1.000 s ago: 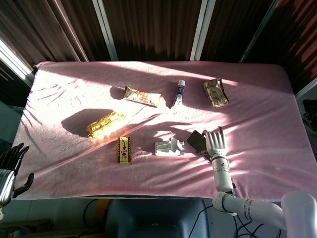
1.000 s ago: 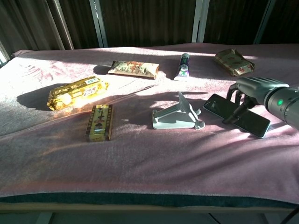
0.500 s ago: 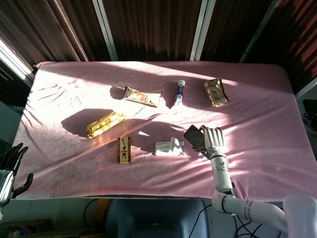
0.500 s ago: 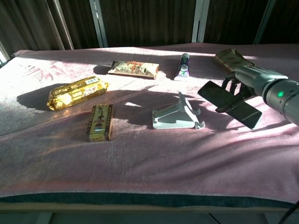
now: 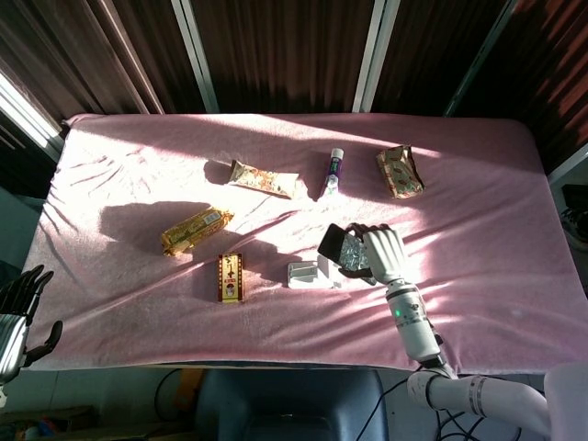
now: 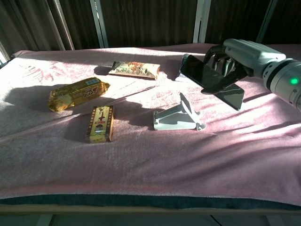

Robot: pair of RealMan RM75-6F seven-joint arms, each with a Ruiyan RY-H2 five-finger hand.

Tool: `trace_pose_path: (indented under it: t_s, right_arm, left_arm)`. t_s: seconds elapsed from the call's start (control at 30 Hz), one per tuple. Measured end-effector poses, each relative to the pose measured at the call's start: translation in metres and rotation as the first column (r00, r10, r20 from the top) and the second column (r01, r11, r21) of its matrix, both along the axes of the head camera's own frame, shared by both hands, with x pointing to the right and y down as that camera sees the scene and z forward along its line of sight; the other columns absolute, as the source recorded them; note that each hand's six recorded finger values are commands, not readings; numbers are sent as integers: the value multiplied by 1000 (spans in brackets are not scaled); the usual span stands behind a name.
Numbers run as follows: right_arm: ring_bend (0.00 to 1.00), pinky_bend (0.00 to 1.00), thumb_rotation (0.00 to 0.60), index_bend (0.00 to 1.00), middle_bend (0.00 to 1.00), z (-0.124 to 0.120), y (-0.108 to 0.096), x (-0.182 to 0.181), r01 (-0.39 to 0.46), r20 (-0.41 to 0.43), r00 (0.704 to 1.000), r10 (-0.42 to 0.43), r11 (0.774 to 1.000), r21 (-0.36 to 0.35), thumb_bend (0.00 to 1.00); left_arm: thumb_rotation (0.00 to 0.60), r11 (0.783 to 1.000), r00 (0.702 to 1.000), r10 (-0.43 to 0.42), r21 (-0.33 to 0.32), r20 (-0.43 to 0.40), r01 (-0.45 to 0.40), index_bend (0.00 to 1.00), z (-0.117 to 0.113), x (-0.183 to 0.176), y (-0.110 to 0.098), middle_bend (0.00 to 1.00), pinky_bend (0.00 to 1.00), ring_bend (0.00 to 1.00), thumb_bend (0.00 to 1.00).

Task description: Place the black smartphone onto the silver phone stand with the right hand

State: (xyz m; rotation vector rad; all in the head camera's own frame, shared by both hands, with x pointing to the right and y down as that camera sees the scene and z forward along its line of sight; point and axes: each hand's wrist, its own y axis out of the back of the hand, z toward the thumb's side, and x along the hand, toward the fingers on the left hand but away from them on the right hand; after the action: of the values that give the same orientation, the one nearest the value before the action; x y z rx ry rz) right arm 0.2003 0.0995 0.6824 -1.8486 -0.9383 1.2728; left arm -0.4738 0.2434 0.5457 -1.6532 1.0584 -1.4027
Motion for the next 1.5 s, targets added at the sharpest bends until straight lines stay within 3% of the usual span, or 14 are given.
trace_pose_path:
  t_s: [0.17,0.33,0.53,0.67,0.83,0.93,1.5]
  right_arm:
    - [565,480,600,1000,785,-2,2,-9,41,167,985,-46,999,31,316]
    - [564,472,600,1000,785,3,2,-17,114,320,939,-125,992,54,315]
    - [562,468,600,1000,785,20,-3,-16,228,330,909,-256,966,122,315]
    - [562,467,600,1000,785,30,-2,-18,263,358,885,-296,955,139,315]
    - [562,467,600,1000,785,41,9,-34,268,460,838,-292,956,119,315]
    - [562,467,600,1000,785,46,14,-40,265,489,825,-283,958,108,316]
    - [562,467,600,1000,785,59,9,-37,142,558,817,-147,988,53,315]
  left_arm:
    - [600,1000,1000,3,-4,5,-3,0,2,1,-1,0,121,21,406]
    - [600,1000,1000,3,-9,10,-3,0,4,2,-1,0,120,21,407]
    - [600,1000,1000,1,-15,18,-1,0,7,3,-3,0,120,21,399]
    - [600,1000,1000,2,-22,23,-1,0,10,3,-3,0,121,21,398]
    - [600,1000,1000,5,-25,27,-4,0,11,5,-4,0,121,21,398]
    - [600,1000,1000,2,-25,27,-2,0,11,5,-4,0,121,21,397]
    - [600,1000,1000,3,-24,18,-3,0,10,4,-3,0,121,21,393]
